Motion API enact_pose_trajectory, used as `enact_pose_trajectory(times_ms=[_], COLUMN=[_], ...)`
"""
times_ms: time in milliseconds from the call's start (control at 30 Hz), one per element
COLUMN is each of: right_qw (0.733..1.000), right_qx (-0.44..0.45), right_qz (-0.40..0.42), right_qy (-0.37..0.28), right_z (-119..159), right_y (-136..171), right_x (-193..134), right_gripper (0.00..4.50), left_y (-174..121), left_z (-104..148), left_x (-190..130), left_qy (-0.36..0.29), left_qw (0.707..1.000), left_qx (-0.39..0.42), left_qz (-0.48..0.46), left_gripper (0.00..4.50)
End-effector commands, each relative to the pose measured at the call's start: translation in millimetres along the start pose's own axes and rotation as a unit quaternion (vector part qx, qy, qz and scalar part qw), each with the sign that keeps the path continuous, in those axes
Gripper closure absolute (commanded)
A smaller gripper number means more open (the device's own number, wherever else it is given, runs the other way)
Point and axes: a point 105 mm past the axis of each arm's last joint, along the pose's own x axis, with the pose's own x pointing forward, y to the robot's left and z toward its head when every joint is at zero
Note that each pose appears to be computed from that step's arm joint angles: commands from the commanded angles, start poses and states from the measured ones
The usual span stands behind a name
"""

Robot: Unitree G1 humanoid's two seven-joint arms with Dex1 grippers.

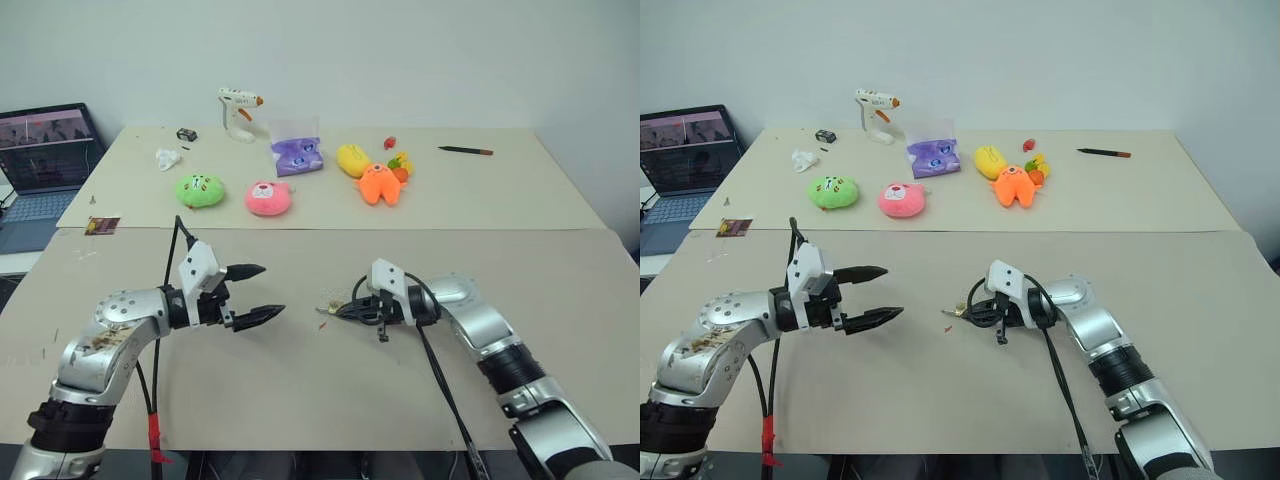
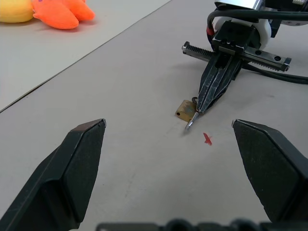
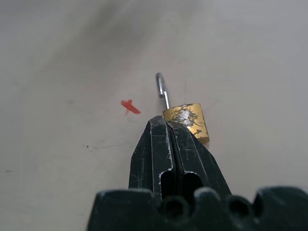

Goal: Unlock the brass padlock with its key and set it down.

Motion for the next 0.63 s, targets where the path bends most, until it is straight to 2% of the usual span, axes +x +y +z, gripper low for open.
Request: enact_pose_trajectory(times_ms=[33,133,267,367,500,633], right_qw=[1.0,0.999,0.998,0.999,1.0,1.0], right_qx=[-0.019,-0.028,-0.045,-0.029,-0.008,-0.003], right_qz=[-0.008,0.01,0.036,0.025,0.004,-0.018], right_qy=[-0.02,-0.036,-0.002,-0.01,-0.017,-0.021], right_z=[16.5,38.0,52.6,64.3,63.4,58.1], right_y=[-5.3,0.4,15.8,20.2,25.7,32.4], right_x=[-13.9,-29.5,-64.8,-89.4,-113.5,-122.7], right_gripper=[4.45,4.45,4.45,4.45,4.45,4.45], left_y=[-2.8,-2.3,-3.0,-5.3,-10.0,-14.5], left_z=[11.8,11.1,9.6,8.4,5.8,7.4], left_x=[-0.5,-1.4,0.2,1.5,2.3,2.9], left_qy=[-0.014,-0.013,-0.011,-0.008,-0.005,-0.015], left_qw=[1.0,1.0,1.0,0.999,0.999,0.998], left_qx=[0.026,0.026,0.026,0.022,0.02,0.017], left_qz=[-0.003,-0.003,-0.011,-0.022,-0.035,-0.05], left_gripper=[0.0,0.0,0.0,0.0,0.0,0.0])
